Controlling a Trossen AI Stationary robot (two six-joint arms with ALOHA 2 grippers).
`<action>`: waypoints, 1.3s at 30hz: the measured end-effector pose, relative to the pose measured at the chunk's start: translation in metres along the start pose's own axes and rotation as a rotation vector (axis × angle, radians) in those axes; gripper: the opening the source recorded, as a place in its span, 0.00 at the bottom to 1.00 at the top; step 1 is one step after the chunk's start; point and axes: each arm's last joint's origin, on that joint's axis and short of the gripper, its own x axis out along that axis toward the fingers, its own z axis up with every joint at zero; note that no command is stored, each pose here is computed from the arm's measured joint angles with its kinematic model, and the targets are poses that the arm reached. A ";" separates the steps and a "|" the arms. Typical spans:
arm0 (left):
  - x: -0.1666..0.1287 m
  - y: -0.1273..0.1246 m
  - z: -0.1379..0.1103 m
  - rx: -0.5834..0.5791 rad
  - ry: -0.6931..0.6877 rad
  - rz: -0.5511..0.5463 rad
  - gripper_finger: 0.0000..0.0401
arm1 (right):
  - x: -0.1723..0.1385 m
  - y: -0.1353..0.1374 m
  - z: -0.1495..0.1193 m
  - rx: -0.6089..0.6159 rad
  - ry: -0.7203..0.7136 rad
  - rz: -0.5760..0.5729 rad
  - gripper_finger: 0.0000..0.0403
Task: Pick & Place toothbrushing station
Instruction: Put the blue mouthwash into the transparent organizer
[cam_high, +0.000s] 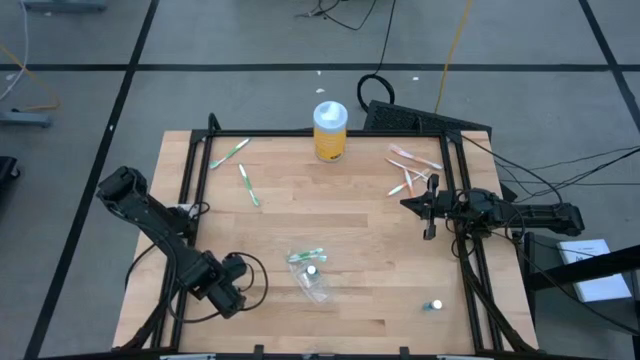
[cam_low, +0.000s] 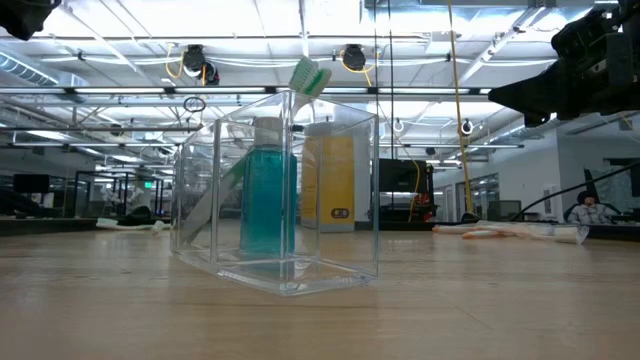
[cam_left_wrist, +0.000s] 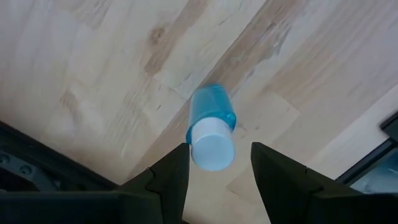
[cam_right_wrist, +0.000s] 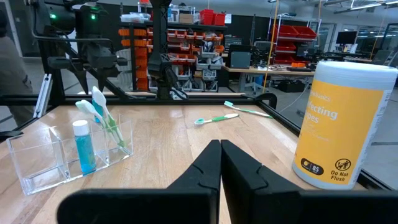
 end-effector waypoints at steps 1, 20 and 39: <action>0.000 0.000 0.000 0.000 0.000 0.000 0.45 | 0.000 0.000 0.000 0.000 0.000 0.000 0.01; 0.014 0.007 0.000 -0.006 0.013 0.026 0.45 | 0.000 0.000 0.000 0.000 0.000 0.000 0.01; 0.015 0.006 0.000 0.124 0.003 0.027 0.45 | 0.000 0.000 0.000 0.000 0.000 0.000 0.01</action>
